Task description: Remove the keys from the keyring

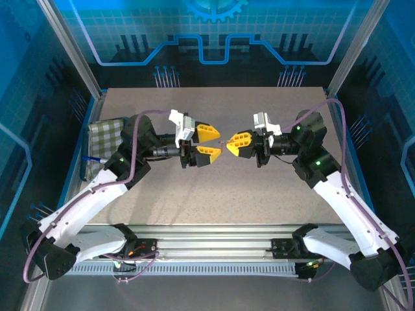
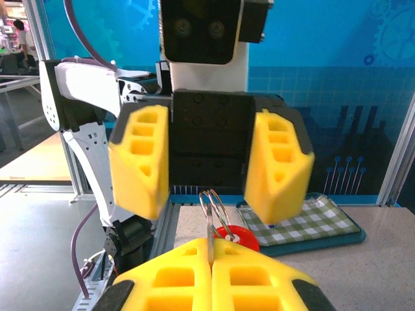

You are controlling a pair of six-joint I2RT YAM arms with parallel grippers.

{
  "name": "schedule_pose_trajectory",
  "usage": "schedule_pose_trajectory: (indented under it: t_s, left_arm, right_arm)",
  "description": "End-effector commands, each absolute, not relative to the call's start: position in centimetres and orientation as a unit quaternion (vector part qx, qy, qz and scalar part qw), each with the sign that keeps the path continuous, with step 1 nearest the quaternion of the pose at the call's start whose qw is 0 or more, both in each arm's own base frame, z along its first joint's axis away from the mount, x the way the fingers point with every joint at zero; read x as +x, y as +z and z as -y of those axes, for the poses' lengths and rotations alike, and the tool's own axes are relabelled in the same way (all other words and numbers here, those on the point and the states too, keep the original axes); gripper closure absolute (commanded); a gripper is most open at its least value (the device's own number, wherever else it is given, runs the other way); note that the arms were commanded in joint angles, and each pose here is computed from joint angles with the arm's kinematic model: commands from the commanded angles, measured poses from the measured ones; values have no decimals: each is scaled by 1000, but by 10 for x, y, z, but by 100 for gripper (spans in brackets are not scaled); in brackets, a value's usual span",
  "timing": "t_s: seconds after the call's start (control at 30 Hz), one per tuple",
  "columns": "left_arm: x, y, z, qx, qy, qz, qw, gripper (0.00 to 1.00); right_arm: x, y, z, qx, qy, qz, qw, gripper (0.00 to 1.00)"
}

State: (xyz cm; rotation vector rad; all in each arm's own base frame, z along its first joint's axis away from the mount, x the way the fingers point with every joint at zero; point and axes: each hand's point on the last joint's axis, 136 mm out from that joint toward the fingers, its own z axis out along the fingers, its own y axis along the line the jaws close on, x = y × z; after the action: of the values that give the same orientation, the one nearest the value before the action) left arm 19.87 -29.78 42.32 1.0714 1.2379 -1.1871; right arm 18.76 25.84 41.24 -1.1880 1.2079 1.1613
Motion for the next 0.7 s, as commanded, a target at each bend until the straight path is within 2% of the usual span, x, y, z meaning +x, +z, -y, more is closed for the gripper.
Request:
schedule_pose_trajectory:
  t_s: [0.0, 0.13, 0.27, 0.67]
  left_arm:
    - [181, 435, 297, 474, -511, -499, 515, 49]
    - [177, 432, 297, 481, -515, -501, 502, 53]
    - [175, 429, 298, 488, -517, -505, 490, 62]
    - [178, 427, 307, 488, -520, -503, 489, 65]
  right_arm:
    - [190, 411, -257, -494, 489, -502, 514, 100]
    - [192, 412, -257, -491, 486, -505, 518, 100]
    - [196, 414, -255, -484, 481, -508, 525, 100]
    - [201, 414, -255, -478, 473, -514, 532, 100]
